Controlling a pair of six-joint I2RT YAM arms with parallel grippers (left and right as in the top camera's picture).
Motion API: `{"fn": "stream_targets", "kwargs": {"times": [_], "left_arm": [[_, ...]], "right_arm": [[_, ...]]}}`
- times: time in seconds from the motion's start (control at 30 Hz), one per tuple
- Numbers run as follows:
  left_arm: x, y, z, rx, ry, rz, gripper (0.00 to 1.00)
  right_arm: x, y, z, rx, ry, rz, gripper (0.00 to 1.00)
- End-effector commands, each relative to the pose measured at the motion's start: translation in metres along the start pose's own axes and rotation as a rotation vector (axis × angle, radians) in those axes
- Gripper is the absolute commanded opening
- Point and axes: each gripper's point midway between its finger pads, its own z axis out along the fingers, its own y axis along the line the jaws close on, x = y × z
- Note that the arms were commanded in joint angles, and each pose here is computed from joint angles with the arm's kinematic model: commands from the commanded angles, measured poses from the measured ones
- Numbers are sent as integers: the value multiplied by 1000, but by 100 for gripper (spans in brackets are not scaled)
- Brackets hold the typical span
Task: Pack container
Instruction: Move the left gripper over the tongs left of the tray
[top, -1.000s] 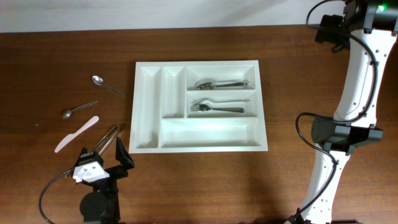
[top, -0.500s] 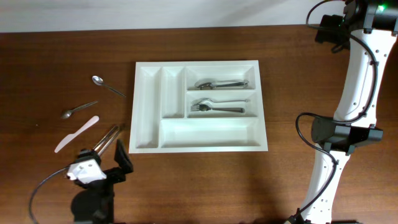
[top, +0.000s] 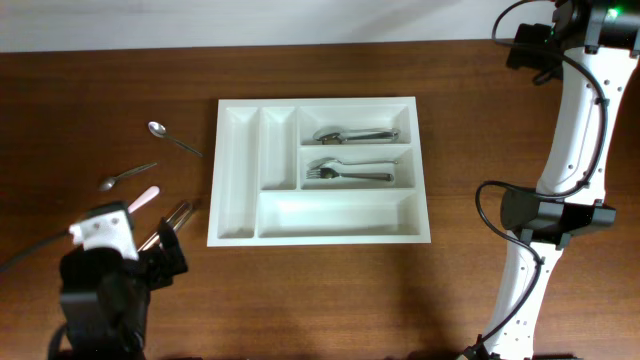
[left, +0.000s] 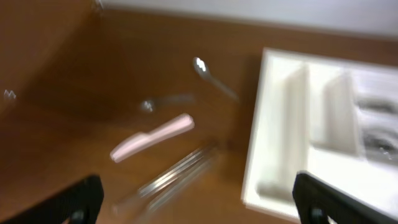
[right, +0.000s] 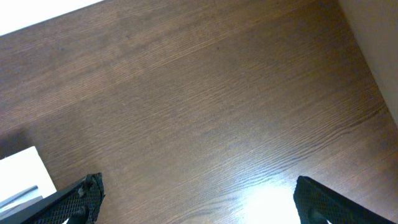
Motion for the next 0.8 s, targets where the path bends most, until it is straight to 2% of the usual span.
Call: {"fn": "stream_targets", "kwargs": {"times": [0.0, 0.43, 0.6, 0.77], "left_arm": [[-11, -49, -17, 292, 63, 14, 99], [-10, -146, -94, 1015, 117, -6, 99], [-9, -152, -105, 1088, 138, -21, 99], [-17, -151, -102, 1073, 93, -6, 99]], "right_arm": [[-7, -4, -23, -14, -46, 6, 99], [-7, -4, -23, -14, -46, 6, 99], [-7, -4, -23, -14, -46, 6, 99], [-7, -4, -23, -14, -46, 6, 99]]}}
